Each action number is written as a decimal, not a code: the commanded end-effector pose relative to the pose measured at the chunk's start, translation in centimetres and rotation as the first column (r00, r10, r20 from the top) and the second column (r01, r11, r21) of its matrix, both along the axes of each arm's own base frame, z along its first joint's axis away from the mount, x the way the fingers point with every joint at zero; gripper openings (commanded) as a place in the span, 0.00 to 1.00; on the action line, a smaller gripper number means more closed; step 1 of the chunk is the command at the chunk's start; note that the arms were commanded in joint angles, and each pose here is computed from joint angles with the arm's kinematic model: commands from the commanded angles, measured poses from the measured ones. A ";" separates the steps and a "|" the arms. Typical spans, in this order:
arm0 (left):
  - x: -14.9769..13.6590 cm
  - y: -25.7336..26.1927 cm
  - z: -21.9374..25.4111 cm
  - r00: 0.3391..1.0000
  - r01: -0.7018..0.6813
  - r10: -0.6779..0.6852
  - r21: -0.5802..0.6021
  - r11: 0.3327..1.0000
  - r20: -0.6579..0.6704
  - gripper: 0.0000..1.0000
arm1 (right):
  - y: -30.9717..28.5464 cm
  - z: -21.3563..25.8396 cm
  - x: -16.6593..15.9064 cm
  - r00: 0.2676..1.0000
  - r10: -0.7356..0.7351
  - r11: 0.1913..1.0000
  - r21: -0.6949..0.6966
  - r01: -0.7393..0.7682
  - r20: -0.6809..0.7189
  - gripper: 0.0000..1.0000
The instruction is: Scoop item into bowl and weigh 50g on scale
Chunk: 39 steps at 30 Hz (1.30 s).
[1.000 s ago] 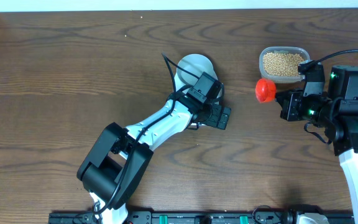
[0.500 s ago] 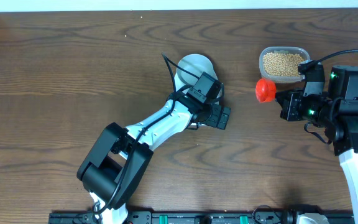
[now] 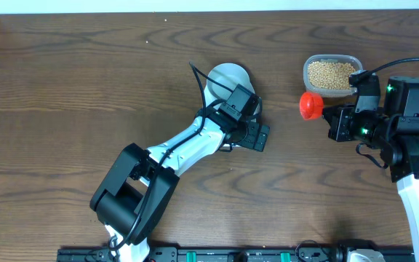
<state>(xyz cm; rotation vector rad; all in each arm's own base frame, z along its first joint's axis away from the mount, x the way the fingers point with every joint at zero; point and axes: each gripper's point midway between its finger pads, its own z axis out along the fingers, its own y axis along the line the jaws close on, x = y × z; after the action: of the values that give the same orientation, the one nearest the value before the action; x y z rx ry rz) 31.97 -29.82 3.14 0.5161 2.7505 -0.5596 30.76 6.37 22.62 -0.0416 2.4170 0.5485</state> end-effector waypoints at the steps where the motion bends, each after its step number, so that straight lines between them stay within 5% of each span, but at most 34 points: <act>1: -0.9 0.1 -0.7 0.999 0.026 -0.026 0.007 1.000 -0.029 0.98 | -0.3 1.4 0.2 0.999 -0.007 1.000 -0.006 0.007 0.042 0.01; 11: 0.4 -0.1 10.6 0.975 0.065 -0.035 -0.127 0.990 0.220 0.98 | -0.3 1.5 0.4 0.999 -0.007 1.000 -0.006 0.007 0.049 0.01; 17: 2.5 3.1 15.1 0.928 -0.040 0.080 -0.116 0.992 0.365 0.98 | -0.3 1.9 0.7 0.997 -0.007 1.000 -0.006 0.007 0.072 0.01; 39: 4.7 6.5 15.6 0.910 -0.137 0.170 -0.113 0.984 0.378 0.98 | -0.8 1.9 1.5 0.996 -0.026 0.999 -0.028 0.029 0.089 0.01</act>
<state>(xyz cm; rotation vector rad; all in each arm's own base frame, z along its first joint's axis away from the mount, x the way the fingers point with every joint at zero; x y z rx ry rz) 36.44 -23.78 18.66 0.3360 2.3565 -0.5008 31.93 5.89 23.40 -0.0437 2.3632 0.5034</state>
